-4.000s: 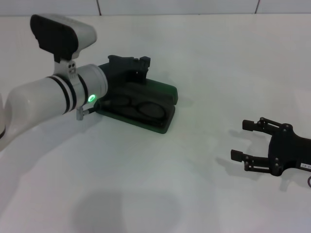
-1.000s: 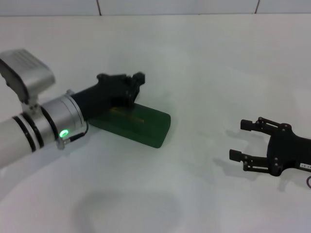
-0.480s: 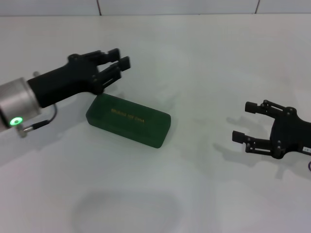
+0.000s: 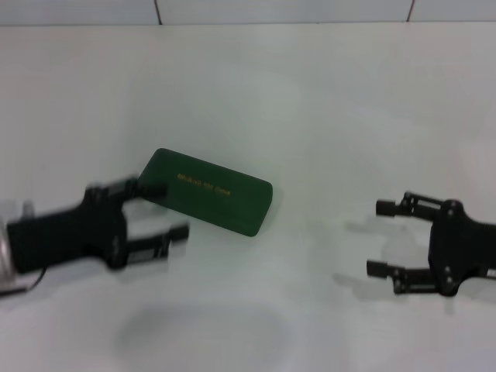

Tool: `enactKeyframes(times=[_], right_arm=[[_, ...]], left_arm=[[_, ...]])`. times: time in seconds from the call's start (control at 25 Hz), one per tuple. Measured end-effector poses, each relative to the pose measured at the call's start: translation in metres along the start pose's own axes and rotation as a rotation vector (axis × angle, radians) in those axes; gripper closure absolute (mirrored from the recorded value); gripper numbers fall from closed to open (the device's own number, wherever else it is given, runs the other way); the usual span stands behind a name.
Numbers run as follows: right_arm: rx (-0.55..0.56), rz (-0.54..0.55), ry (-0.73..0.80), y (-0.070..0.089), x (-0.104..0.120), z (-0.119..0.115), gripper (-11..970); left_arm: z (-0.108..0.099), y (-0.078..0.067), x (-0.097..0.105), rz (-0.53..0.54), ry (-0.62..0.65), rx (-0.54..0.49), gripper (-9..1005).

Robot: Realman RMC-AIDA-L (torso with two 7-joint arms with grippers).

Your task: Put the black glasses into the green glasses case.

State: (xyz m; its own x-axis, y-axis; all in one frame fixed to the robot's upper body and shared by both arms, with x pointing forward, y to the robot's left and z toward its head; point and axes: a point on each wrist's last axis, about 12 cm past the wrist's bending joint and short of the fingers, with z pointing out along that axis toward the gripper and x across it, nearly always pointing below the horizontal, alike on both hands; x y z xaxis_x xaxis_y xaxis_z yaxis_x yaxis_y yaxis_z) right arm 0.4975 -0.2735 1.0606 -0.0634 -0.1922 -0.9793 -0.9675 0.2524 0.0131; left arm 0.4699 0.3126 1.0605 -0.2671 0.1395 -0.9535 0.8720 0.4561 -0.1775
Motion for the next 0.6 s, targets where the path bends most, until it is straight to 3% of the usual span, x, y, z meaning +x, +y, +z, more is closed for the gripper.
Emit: enactKeyframes(times=[0.28, 0.4, 0.6], right_arm=[[-0.013, 0.033, 0.040, 0.010, 0.014, 0.005, 118], [0.003, 0.032, 0.038, 0.010, 0.016, 0.004, 118], [0.014, 0.029, 0.042, 0.009, 0.016, 0.004, 118]], left_arm=[[-0.016, -0.016, 0.027, -0.012, 0.011, -0.088, 178], [-0.017, -0.019, 0.030, -0.021, 0.013, -0.094, 122], [-0.017, -0.019, 0.030, -0.025, 0.022, -0.084, 124]])
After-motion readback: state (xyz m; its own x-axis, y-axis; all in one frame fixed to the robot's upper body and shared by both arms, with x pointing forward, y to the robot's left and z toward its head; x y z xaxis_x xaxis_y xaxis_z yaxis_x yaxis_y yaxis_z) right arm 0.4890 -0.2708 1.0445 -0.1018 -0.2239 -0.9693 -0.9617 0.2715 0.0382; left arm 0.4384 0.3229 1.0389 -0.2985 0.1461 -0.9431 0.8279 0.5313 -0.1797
